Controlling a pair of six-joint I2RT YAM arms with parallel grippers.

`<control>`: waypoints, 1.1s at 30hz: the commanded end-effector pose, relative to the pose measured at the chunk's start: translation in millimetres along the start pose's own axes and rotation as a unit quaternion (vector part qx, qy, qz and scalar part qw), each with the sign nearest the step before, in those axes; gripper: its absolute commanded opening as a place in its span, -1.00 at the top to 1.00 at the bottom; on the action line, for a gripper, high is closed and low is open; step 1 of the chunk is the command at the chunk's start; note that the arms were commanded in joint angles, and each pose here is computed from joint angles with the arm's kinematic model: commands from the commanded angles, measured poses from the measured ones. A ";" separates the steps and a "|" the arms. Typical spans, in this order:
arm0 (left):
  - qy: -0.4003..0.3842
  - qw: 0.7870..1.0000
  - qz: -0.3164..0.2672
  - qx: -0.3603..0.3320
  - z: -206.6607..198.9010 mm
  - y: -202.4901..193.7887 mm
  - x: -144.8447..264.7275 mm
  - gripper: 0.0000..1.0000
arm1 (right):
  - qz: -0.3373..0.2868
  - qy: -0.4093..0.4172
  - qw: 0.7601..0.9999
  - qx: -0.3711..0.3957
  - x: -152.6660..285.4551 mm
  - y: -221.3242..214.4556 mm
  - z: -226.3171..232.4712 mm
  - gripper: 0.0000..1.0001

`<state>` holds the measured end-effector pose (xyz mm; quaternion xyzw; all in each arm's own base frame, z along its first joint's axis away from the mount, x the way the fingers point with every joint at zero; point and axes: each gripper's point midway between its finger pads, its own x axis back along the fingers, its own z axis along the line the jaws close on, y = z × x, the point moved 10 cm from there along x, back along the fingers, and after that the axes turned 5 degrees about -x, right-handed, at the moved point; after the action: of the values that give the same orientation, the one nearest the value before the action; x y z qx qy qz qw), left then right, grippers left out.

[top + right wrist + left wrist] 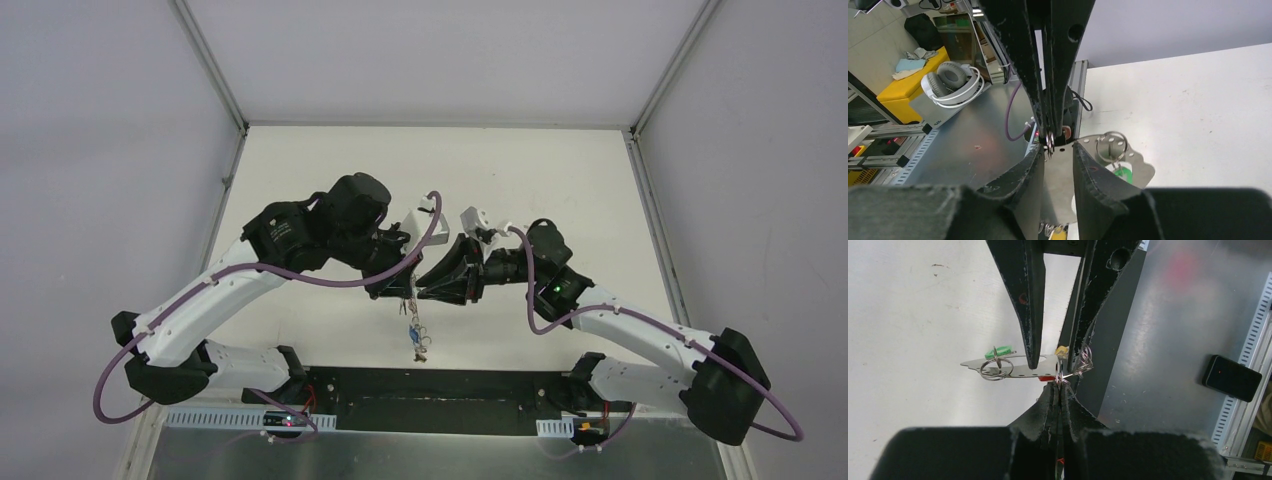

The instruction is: Put the keys on the keyring

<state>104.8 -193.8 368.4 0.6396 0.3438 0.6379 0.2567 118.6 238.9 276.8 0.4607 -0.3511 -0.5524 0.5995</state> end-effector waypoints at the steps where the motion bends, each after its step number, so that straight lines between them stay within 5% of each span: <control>1: -0.008 0.999 -0.035 -0.026 -4.6 11.3 7.1 1.00 | -0.037 0.026 0.998 0.036 -10.8 27.5 6.6 0.46; 12: 0.006 0.999 -0.039 -0.028 -3.5 9.2 8.1 1.00 | -0.030 0.044 0.998 0.030 -11.8 24.8 9.5 0.99; 18: 0.025 0.998 -0.045 -0.029 -2.6 7.2 10.2 1.00 | -0.028 0.050 0.998 0.035 -10.2 25.1 12.1 1.00; 25: 0.071 0.993 -0.088 -0.033 -4.1 0.3 20.7 0.00 | -0.037 0.033 0.998 0.048 -5.8 27.3 14.9 1.00; 33: 0.136 0.961 -0.236 -0.051 -12.1 -26.8 27.5 -0.10 | -0.037 0.032 0.998 0.050 -2.7 27.1 18.2 1.00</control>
<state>88.1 -158.1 357.0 0.5250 0.4220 0.6681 0.3162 113.6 241.3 288.1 0.4787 -0.3381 -0.5435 0.6009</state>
